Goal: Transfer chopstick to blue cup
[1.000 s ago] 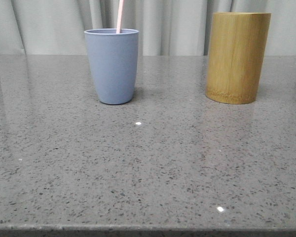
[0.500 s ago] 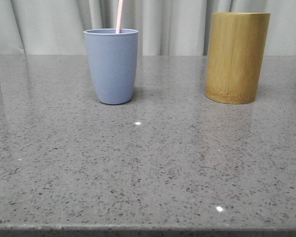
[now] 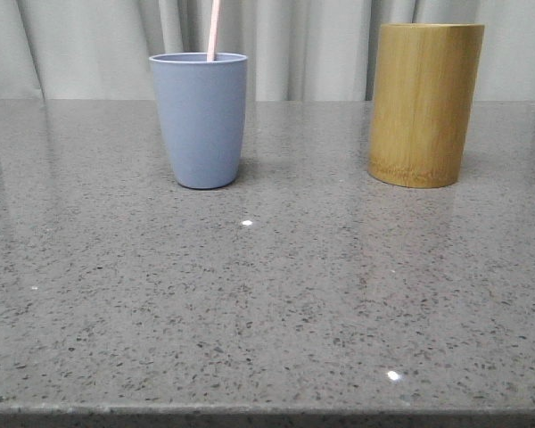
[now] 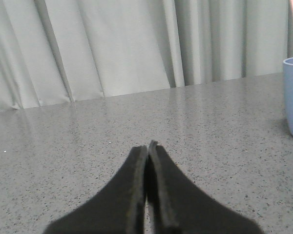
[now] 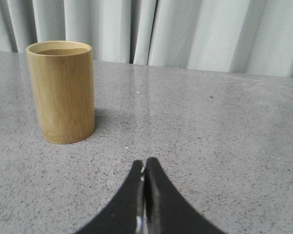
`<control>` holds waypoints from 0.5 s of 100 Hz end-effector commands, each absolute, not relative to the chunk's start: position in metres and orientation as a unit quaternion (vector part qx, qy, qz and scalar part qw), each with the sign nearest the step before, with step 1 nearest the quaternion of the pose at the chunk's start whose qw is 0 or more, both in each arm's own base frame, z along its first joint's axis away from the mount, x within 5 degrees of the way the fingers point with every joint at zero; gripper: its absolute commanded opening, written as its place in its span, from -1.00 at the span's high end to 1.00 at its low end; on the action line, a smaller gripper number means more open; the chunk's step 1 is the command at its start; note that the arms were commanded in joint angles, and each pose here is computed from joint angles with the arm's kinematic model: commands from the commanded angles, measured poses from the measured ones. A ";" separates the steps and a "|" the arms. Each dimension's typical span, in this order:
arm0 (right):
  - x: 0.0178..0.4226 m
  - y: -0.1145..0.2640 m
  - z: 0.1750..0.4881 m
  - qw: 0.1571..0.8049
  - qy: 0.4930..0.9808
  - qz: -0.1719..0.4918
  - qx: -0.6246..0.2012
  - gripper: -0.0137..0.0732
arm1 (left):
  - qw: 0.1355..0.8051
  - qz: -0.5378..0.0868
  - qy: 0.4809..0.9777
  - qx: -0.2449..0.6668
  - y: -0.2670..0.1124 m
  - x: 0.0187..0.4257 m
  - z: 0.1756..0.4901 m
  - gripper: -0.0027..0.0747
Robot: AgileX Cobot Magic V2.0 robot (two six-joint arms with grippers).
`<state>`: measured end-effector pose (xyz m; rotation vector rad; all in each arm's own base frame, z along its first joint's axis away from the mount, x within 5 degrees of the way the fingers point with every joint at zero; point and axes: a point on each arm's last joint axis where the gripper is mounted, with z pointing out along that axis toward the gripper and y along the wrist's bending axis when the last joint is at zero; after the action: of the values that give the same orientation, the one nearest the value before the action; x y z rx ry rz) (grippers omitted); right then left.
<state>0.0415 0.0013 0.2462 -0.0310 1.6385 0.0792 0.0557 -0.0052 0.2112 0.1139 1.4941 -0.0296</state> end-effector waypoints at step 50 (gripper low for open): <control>0.054 0.000 0.213 0.751 0.659 0.030 0.028 0.84 | 0.768 -0.017 0.639 0.046 -0.005 0.052 0.217 0.98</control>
<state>0.0565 -0.0001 0.1985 0.0681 1.5762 0.0674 0.0557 -0.0052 0.2113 0.1138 1.4928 -0.0296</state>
